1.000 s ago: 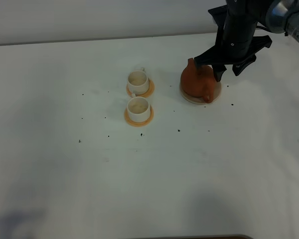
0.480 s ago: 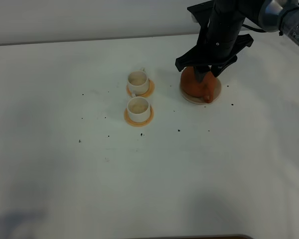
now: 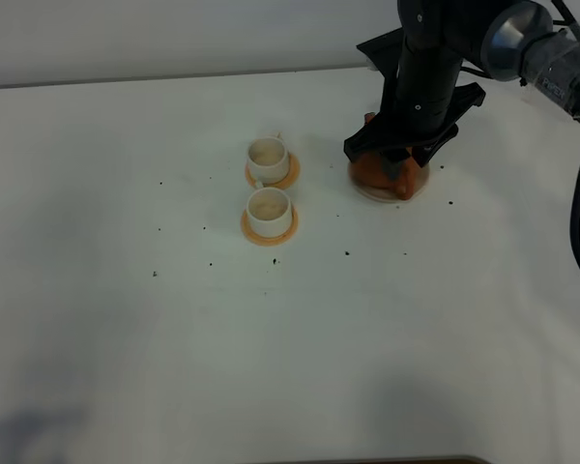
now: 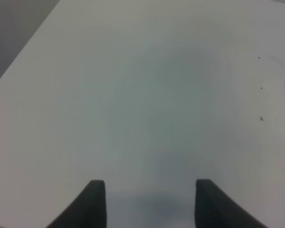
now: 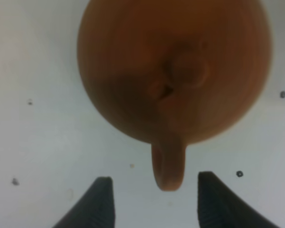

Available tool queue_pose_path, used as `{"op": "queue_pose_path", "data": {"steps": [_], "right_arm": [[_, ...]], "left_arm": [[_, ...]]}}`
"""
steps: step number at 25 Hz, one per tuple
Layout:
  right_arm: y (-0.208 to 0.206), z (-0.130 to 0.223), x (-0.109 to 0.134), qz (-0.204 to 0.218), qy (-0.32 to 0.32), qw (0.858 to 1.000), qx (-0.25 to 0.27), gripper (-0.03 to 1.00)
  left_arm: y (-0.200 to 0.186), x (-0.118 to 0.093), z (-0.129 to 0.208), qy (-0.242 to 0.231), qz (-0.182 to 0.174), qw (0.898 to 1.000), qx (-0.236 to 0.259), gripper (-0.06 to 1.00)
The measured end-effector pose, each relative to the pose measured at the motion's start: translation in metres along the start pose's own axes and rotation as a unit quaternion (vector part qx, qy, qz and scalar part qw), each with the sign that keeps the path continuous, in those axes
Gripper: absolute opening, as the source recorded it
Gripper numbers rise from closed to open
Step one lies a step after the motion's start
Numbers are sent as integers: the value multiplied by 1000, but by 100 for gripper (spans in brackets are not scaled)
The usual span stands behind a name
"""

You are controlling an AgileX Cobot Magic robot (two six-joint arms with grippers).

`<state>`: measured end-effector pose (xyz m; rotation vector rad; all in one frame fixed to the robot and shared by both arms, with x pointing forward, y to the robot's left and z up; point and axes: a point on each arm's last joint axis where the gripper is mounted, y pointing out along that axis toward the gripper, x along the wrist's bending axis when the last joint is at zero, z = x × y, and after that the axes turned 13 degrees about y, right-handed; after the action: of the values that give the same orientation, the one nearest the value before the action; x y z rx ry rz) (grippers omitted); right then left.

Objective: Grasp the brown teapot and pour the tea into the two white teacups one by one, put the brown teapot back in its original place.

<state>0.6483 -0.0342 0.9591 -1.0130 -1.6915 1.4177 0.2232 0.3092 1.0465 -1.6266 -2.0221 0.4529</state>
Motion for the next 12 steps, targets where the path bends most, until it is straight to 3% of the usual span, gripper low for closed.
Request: {"op": "queue_pose_path", "data": {"steps": [12], "right_arm": [[13, 0, -5, 27, -11, 1000, 10, 39]], "left_arm": [[0, 0, 0, 0, 0, 1000, 0, 43]]}}
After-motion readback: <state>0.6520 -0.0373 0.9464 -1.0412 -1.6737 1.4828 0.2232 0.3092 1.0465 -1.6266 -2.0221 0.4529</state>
